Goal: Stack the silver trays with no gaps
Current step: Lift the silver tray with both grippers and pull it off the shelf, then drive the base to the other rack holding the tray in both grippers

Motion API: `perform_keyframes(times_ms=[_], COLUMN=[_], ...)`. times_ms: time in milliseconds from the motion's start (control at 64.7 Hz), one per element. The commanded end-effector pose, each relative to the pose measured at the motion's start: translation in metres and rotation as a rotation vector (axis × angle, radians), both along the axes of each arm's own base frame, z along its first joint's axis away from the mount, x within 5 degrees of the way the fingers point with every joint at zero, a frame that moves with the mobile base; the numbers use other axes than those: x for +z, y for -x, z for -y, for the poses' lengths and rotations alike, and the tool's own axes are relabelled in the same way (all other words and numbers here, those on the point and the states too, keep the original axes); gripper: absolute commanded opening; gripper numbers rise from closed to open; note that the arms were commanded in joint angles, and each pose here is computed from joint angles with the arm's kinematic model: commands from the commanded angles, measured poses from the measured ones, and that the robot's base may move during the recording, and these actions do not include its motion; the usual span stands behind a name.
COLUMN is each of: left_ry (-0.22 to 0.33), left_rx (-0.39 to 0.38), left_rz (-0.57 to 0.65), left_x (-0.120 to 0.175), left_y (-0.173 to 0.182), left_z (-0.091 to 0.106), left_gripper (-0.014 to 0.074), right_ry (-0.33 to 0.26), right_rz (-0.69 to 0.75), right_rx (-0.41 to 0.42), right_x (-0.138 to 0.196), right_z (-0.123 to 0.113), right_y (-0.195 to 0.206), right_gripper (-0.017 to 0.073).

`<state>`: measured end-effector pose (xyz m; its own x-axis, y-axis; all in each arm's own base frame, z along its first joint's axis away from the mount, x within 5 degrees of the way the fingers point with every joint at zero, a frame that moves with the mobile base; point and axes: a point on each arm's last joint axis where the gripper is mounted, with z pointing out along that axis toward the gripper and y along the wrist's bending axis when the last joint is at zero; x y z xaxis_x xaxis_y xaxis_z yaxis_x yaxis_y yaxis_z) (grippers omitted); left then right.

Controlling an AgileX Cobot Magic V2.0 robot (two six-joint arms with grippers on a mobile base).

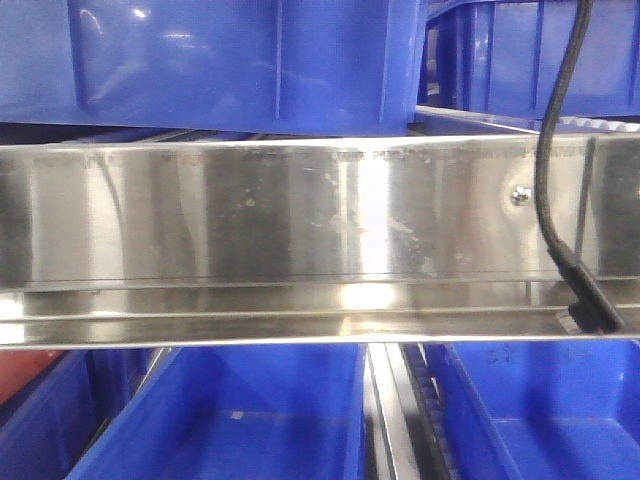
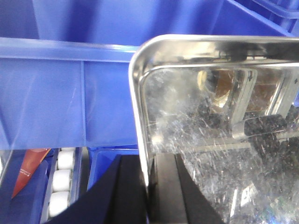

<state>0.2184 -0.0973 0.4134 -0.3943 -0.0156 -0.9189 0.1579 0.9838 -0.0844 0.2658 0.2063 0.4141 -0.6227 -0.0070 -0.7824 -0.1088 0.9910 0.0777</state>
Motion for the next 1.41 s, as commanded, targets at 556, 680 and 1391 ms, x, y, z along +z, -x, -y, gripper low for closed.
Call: perform_keyframes(times_ms=[556, 680, 1391], left_ry=[0.034, 0.034, 0.034], left_rx=[-0.067, -0.067, -0.067], left_rz=[0.089, 0.089, 0.089], left_x=[0.011, 0.011, 0.011], left_y=[0.0025, 0.0025, 0.0025], left_z=[0.0068, 0.0068, 0.0068], left_gripper=[-0.0016, -0.0016, -0.0016], right_ry=[-0.014, -0.014, -0.014], right_rz=[0.054, 0.054, 0.054], right_rx=[0.044, 0.044, 0.044], right_x=[0.0064, 0.0064, 0.0064], right_z=[-0.0037, -0.0037, -0.0037], right_y=[0.0001, 0.0001, 0.0001], right_gripper=[-0.0055, -0.0055, -0.0055])
